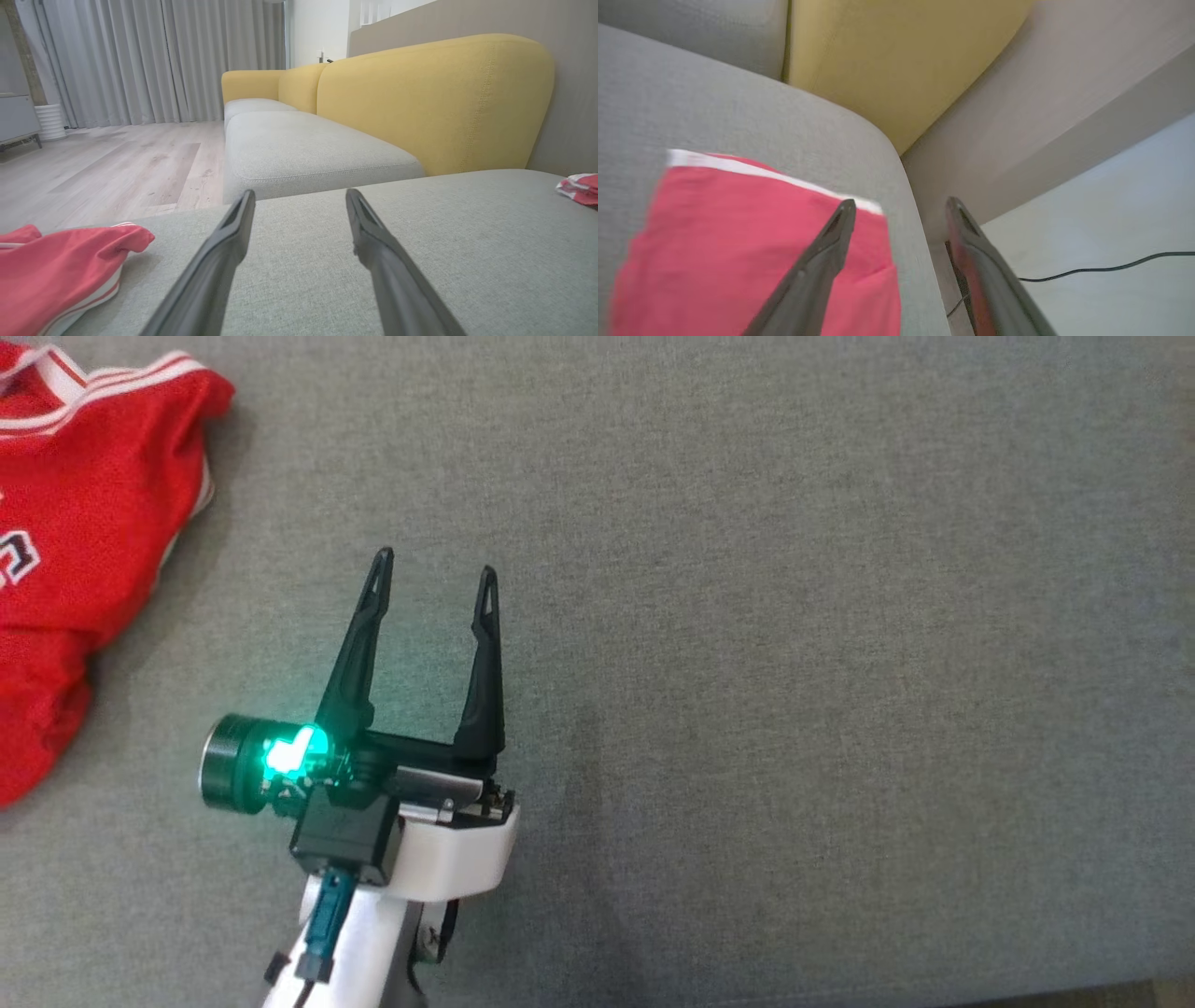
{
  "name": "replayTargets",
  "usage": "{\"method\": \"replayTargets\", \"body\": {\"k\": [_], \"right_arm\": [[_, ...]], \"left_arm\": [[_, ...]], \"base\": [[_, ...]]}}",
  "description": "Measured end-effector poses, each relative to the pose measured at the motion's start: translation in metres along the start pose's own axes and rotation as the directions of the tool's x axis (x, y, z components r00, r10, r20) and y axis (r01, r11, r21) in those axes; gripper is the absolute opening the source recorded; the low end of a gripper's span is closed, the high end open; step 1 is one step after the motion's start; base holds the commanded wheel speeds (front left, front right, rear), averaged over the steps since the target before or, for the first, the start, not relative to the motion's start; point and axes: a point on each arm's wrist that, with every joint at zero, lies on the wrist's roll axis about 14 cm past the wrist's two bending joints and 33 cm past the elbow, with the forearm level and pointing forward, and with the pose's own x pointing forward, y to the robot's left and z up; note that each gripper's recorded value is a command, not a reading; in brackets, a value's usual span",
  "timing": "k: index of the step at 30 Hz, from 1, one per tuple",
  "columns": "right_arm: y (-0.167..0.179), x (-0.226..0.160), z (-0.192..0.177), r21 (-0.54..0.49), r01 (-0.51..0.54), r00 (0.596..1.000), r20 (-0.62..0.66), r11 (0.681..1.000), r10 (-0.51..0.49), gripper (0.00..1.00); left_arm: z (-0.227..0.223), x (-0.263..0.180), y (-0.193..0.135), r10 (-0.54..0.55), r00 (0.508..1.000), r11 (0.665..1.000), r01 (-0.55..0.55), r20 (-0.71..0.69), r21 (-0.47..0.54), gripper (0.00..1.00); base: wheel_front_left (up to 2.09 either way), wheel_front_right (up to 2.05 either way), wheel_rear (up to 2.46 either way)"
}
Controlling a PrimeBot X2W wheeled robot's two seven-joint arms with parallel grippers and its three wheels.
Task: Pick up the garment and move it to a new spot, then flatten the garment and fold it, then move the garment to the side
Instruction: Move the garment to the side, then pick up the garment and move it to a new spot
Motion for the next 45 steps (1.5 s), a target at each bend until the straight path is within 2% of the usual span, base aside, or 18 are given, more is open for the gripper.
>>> {"method": "replayTargets", "body": {"k": [5, 10, 12, 16, 21, 24, 27, 32, 37, 45], "right_arm": [[0.052, -0.019, 0.031, 0.044, -0.105, 0.984, 0.149, 0.993, 0.098, 1.00], [0.122, -0.066, 0.037, 0.061, -0.288, 0.932, 0.248, 0.956, 0.265, 1.00], [0.132, -0.076, 0.035, 0.083, -0.317, 0.921, 0.263, 0.945, 0.286, 1.00], [0.173, -0.125, 0.034, 0.183, -0.433, 0.870, 0.342, 0.883, 0.356, 1.00], [0.219, -0.189, 0.028, 0.330, -0.554, 0.815, 0.404, 0.765, 0.416, 1.00], [0.222, -0.215, 0.039, 0.377, -0.582, 0.792, 0.466, 0.721, 0.396, 1.00], [0.214, -0.235, 0.061, 0.389, -0.601, 0.760, 0.548, 0.698, 0.349, 1.00], [0.214, -0.267, 0.056, 0.395, -0.621, 0.738, 0.587, 0.677, 0.334, 1.00], [0.213, -0.283, 0.054, 0.363, -0.626, 0.720, 0.609, 0.690, 0.333, 1.00], [0.206, -0.281, 0.044, 0.381, -0.603, 0.742, 0.591, 0.701, 0.317, 1.00]], "left_arm": [[0.013, -0.009, 0.001, 0.019, 1.000, 1.000, -0.020, 0.012, 0.017, 1.00], [0.013, -0.036, 0.004, 0.049, 0.998, 0.998, -0.048, -0.026, 0.037, 1.00], [0.013, -0.042, 0.005, 0.059, 0.998, 0.998, -0.057, -0.035, 0.037, 1.00], [0.016, -0.068, 0.010, 0.093, 0.994, 0.995, -0.091, -0.055, 0.034, 1.00], [0.026, -0.103, 0.015, 0.131, 0.990, 0.991, -0.130, -0.050, 0.022, 1.00], [0.039, -0.116, 0.018, 0.152, 0.988, 0.988, -0.152, -0.011, 0.016, 1.00], [0.052, -0.125, 0.022, 0.166, 0.986, 0.986, -0.166, 0.027, 0.021, 1.00], [0.054, -0.150, 0.034, 0.226, 0.973, 0.974, -0.227, 0.043, 0.012, 1.00], [0.062, -0.165, 0.039, 0.257, 0.963, 0.966, -0.258, 0.077, 0.012, 1.00], [0.056, -0.173, 0.035, 0.247, 0.967, 0.967, -0.251, 0.065, 0.054, 1.00]], "base": [[0.00, 0.00, 0.00], [0.00, 0.00, 0.00], [0.00, 0.00, 0.00], [0.00, 0.00, 0.00], [0.00, 0.00, 0.00], [0.00, 0.00, 0.00], [0.00, 0.00, 0.00], [0.00, 0.00, 0.00], [0.00, 0.00, 0.00], [0.00, 0.00, 0.00]]}}
